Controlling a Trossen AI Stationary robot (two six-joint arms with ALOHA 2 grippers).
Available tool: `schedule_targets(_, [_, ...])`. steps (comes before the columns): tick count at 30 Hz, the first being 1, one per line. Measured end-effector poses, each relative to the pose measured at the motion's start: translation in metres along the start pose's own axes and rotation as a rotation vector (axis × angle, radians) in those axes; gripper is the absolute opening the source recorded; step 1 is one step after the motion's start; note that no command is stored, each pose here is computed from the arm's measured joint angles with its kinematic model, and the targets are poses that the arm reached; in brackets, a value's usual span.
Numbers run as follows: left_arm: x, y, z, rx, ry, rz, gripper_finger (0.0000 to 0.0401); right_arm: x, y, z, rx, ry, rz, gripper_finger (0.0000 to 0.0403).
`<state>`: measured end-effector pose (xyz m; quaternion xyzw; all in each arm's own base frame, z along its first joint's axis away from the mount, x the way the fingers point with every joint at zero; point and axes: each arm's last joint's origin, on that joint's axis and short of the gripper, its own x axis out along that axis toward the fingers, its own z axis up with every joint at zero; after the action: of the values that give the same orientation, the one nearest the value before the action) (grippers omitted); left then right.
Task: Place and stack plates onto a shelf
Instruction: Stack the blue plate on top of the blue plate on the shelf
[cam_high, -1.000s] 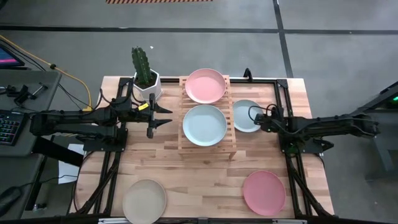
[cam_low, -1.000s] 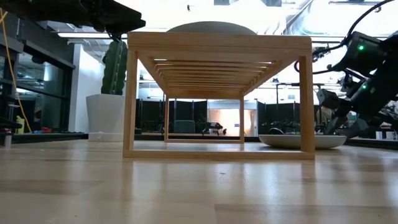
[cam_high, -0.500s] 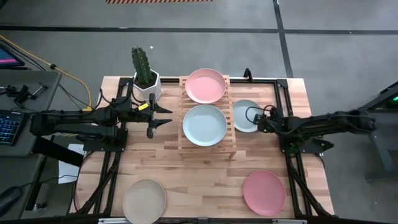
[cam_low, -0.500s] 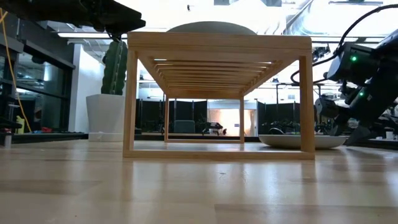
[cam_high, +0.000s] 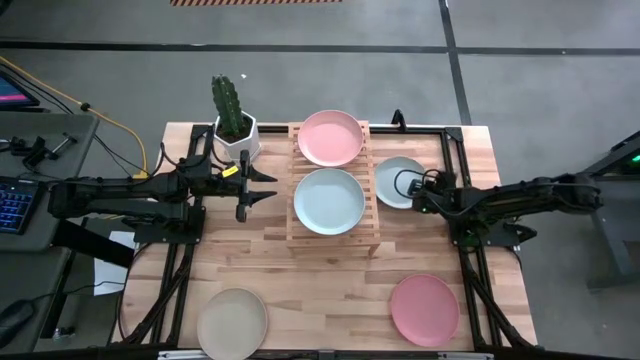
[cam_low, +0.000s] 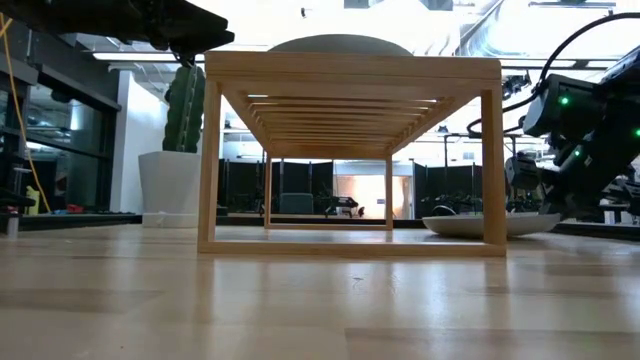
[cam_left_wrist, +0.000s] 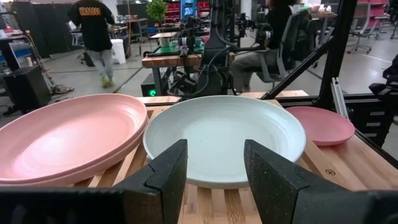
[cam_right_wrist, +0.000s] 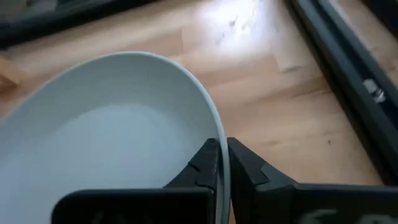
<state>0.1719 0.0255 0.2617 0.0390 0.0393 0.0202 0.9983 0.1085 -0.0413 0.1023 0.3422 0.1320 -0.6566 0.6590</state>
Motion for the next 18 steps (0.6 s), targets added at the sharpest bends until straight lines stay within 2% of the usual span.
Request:
schedule_targets(9, [0.0, 0.0, 0.0, -0.001, -0.001, 0.0, 0.0149, -0.013, 0.006, 0.017, 0.038, -0.085, 0.1, 0.0001])
schedule_targets(18, [0.0, 0.0, 0.0, -0.007, -0.001, 0.0, 0.0149, -0.06, 0.015, 0.075, -0.002, -0.246, 0.116, 0.0])
